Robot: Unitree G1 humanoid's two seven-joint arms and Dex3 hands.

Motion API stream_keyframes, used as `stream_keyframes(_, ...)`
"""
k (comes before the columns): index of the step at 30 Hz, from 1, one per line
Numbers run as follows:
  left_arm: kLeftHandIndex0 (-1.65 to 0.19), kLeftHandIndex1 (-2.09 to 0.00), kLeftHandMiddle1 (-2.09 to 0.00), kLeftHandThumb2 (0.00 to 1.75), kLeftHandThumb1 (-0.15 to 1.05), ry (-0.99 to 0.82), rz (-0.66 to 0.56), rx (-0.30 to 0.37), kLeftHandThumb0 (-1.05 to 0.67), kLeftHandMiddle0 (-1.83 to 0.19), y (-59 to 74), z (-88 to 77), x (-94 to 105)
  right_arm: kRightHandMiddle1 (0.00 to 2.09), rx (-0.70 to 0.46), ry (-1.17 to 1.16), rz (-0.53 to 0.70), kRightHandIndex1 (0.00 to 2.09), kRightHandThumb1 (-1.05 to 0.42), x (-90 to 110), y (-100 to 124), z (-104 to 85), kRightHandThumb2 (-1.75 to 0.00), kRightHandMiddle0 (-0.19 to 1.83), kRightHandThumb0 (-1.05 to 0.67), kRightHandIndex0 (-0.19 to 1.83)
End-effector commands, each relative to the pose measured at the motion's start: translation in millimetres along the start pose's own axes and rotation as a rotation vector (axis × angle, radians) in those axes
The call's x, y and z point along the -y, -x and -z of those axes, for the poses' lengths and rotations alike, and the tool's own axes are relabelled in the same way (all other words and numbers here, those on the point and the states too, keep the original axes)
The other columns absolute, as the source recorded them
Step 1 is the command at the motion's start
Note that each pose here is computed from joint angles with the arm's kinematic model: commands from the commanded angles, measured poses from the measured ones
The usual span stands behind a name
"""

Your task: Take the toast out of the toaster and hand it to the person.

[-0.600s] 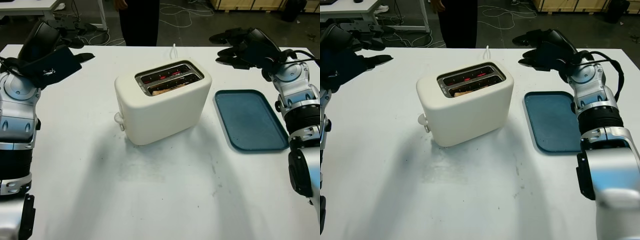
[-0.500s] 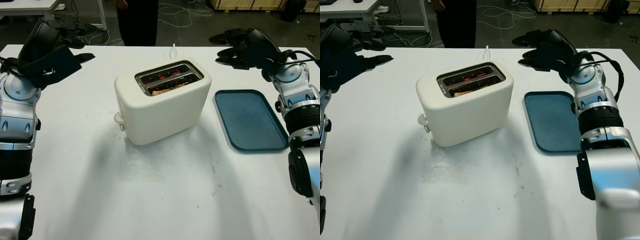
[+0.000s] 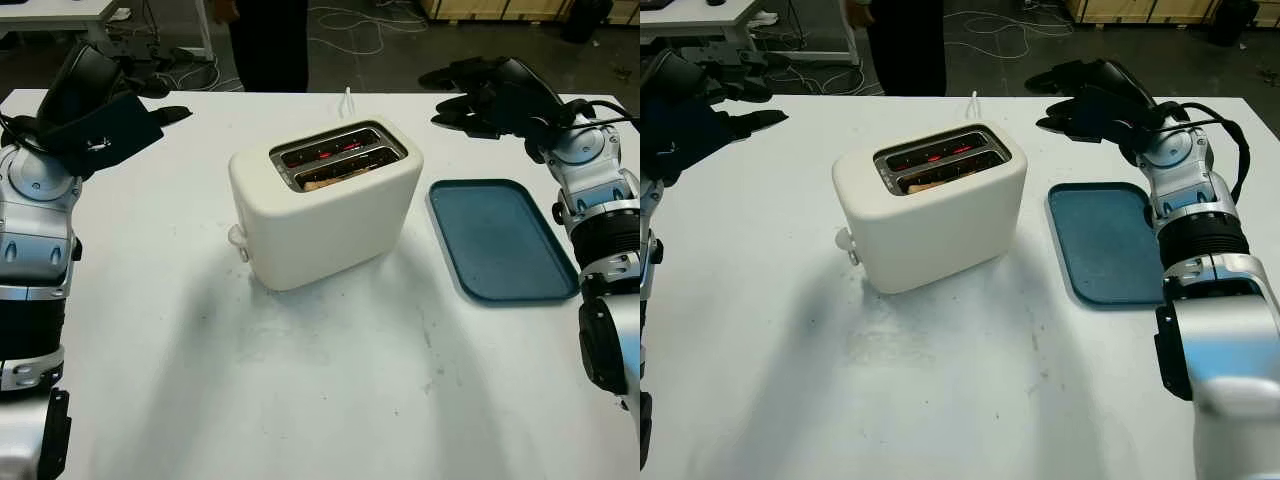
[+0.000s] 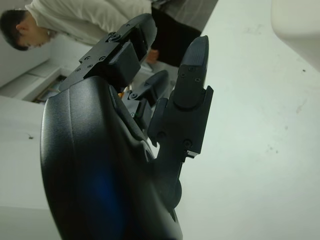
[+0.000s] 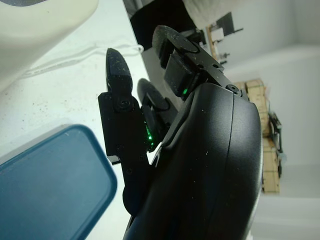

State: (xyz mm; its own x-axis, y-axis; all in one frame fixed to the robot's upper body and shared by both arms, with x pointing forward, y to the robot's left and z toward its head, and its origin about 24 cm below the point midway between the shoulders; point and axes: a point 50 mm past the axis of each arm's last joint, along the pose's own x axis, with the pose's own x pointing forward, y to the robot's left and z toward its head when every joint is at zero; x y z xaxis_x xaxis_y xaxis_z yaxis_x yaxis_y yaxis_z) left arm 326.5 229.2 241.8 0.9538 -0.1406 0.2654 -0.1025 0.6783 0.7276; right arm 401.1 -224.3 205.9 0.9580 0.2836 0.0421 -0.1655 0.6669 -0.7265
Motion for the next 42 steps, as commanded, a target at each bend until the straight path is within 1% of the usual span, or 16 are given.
stream_keyframes(1, -0.67, -0.08, -0.58, 0.04, 0.92, 0.010, 0.002, 0.002, -0.38, -0.49, 1.0, 0.9, 1.1, 0.00, -0.001, 0.003, 0.004, 0.02, -0.92, 4, 2, -0.1, -0.16, 0.65, -0.34, 0.70)
stream_keyframes(5, -0.67, -0.08, -0.59, 0.04, 0.92, 0.003, 0.005, 0.004, -0.38, -0.50, 1.4, 0.5, 1.1, 0.00, 0.006, 0.009, 0.005, 0.03, -0.92, 5, 2, 0.1, -0.15, 0.66, -0.32, 0.72)
stream_keyframes(10, -0.68, -0.07, -0.60, 0.05, 0.92, -0.003, 0.004, 0.001, -0.38, -0.51, 2.1, 2.0, 2.2, 0.00, 0.011, -0.009, 0.003, 0.02, -0.92, 5, 2, 0.3, -0.15, 0.66, -0.36, 0.72)
stream_keyframes(14, -0.69, -0.08, -0.61, 0.05, 0.92, -0.028, 0.004, 0.001, -0.39, -0.55, 2.4, 2.7, 2.4, 0.00, 0.009, -0.007, 0.004, 0.02, -0.92, 5, 2, -0.5, -0.15, 0.65, -0.36, 0.71)
stream_keyframes(25, -0.68, -0.06, -0.58, 0.06, 0.92, -0.009, 0.016, -0.007, -0.41, -0.49, 1.5, 4.2, 4.5, 0.00, 0.014, -0.027, 0.000, 0.01, -0.92, 5, 2, -0.6, -0.14, 0.65, -0.34, 0.71)
stream_keyframes(29, -0.69, -0.07, -0.59, 0.06, 0.92, -0.022, 0.018, -0.007, -0.41, -0.50, 1.3, 6.3, 5.3, 0.01, 0.013, 0.001, -0.005, 0.01, -0.92, 5, 2, -1.3, -0.15, 0.65, -0.38, 0.72)
stream_keyframes(35, -0.68, -0.06, -0.58, 0.07, 0.92, -0.028, 0.019, -0.028, -0.39, -0.49, 3.6, 8.6, 5.9, 0.00, 0.011, -0.032, 0.000, 0.01, -0.92, 4, 2, -0.7, -0.14, 0.65, -0.37, 0.72)
stream_keyframes(38, -0.68, -0.06, -0.58, 0.08, 0.92, -0.022, 0.022, -0.040, -0.41, -0.49, 3.8, 10.8, 6.4, 0.00, 0.013, -0.041, 0.003, 0.00, -0.92, 4, 2, -0.3, -0.14, 0.65, -0.35, 0.71)
stream_keyframes(42, -0.68, -0.05, -0.58, 0.09, 0.92, -0.008, 0.020, -0.039, -0.42, -0.49, 3.3, 10.8, 7.5, 0.00, 0.020, -0.020, 0.003, 0.01, -0.92, 4, 3, -0.9, -0.14, 0.65, -0.37, 0.71)
